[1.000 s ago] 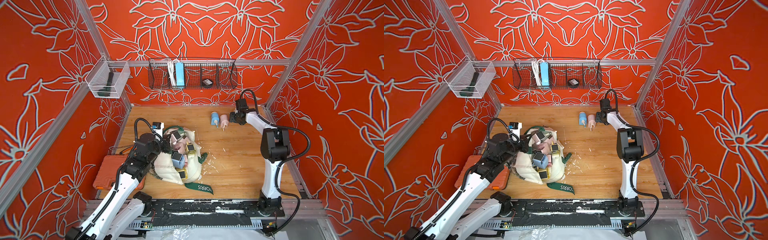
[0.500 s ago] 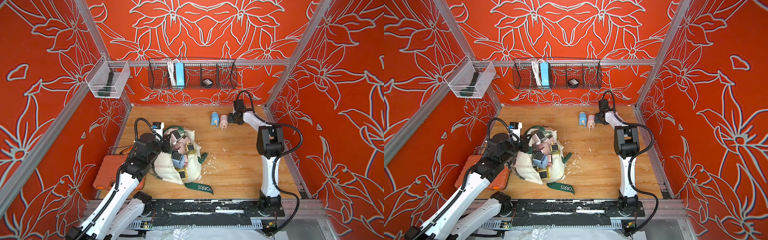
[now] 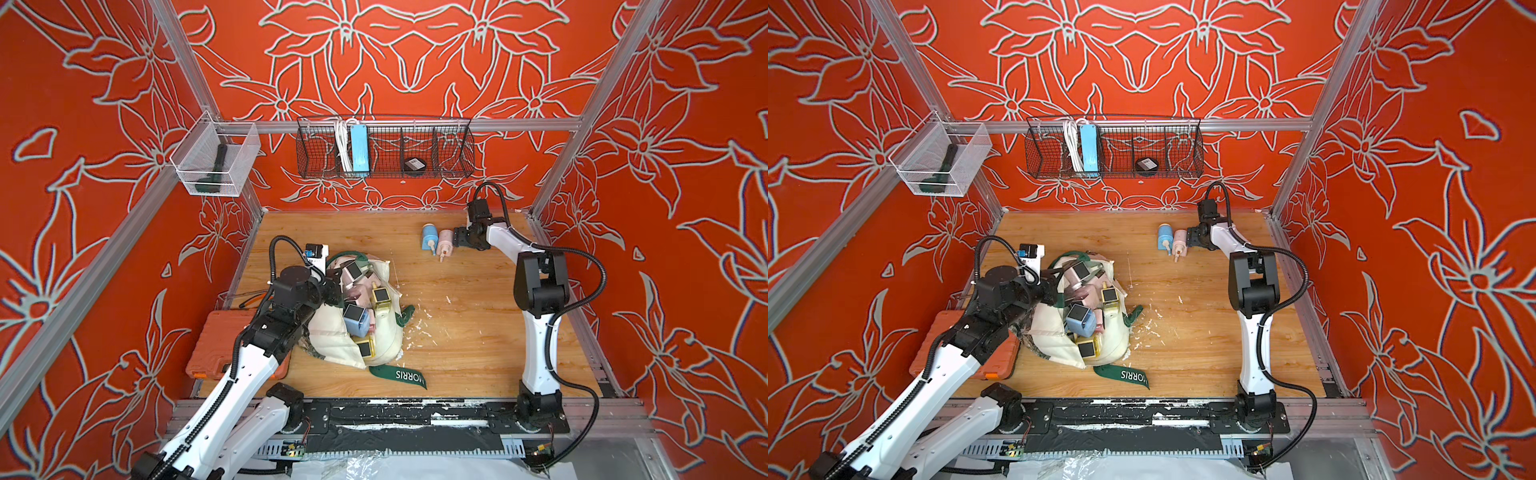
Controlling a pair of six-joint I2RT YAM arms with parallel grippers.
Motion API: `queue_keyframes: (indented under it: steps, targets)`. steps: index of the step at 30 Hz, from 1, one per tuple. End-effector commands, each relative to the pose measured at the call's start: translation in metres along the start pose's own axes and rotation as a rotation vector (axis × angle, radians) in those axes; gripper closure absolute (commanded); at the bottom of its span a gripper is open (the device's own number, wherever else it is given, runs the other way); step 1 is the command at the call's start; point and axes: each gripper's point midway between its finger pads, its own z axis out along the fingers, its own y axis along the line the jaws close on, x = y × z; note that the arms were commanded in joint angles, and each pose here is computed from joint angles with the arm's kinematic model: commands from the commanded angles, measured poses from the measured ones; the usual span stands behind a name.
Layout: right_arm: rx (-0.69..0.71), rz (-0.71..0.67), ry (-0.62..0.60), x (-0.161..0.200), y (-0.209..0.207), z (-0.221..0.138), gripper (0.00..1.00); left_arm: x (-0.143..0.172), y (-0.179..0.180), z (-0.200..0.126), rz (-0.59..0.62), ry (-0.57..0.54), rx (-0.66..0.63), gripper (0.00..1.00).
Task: Take out the pencil sharpeners from the tote bags
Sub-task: Place the pencil sharpener at the center of the board, then pick up the pencil sharpener from the canvas bag.
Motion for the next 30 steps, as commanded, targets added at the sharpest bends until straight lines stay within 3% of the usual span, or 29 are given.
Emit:
queue_keyframes:
  steps: [1, 8, 16, 21, 26, 30]
  targets:
    - [0.0, 0.032, -0.059, -0.019, -0.004, -0.04, 0.11, 0.009, 0.005, 0.002, -0.006, 0.023, -0.022, 1.0]
    - [-0.005, 0.1, -0.124, -0.02, -0.013, -0.103, 0.08, 0.009, 0.003, 0.002, -0.009, 0.023, -0.009, 1.0]
    - [-0.219, 0.159, -0.194, 0.016, 0.017, -0.183, 0.12, 0.01, 0.001, 0.003, -0.011, 0.029, 0.001, 1.0]
    - [-0.337, 0.06, -0.229, 0.053, 0.051, -0.232, 0.14, 0.011, 0.0, 0.003, -0.014, 0.035, 0.008, 1.0]
    - [-0.412, -0.001, -0.228, 0.092, 0.066, -0.257, 0.15, 0.012, 0.001, 0.004, -0.015, 0.039, 0.004, 1.0]
    - [-0.367, -0.018, -0.252, 0.103, 0.051, -0.26, 0.18, 0.012, 0.001, 0.004, -0.015, 0.039, 0.005, 1.0]
